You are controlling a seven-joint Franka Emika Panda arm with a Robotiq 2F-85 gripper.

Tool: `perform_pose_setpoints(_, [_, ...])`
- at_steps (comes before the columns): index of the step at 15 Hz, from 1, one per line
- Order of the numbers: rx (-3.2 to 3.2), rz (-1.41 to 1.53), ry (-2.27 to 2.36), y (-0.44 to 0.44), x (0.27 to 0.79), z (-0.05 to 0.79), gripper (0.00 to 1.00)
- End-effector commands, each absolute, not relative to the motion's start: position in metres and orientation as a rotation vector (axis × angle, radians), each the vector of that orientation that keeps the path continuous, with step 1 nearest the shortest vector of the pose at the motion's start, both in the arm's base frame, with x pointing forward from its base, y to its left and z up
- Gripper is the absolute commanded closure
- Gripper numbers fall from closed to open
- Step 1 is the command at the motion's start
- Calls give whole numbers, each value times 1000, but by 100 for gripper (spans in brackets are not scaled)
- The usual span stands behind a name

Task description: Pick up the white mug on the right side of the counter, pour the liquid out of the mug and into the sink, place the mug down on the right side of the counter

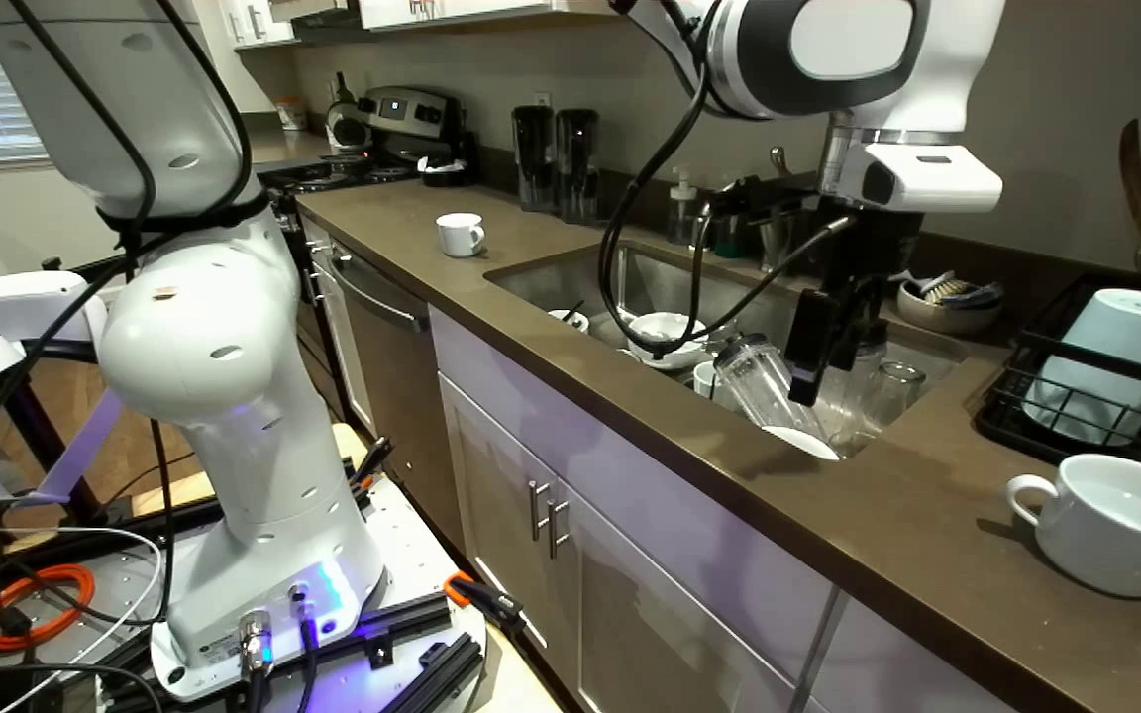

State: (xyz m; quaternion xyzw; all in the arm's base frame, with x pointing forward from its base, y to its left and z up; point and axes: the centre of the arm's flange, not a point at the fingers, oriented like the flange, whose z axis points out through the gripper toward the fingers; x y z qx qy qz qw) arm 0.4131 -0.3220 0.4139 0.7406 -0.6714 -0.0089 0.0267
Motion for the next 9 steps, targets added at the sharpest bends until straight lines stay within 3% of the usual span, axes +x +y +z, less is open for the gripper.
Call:
perform_pose_setpoints(1, [2360,-99,-2039,-349,422,408,0])
perform_pose_setpoints(9, [2398,-160,-2009,-389,426,396,0])
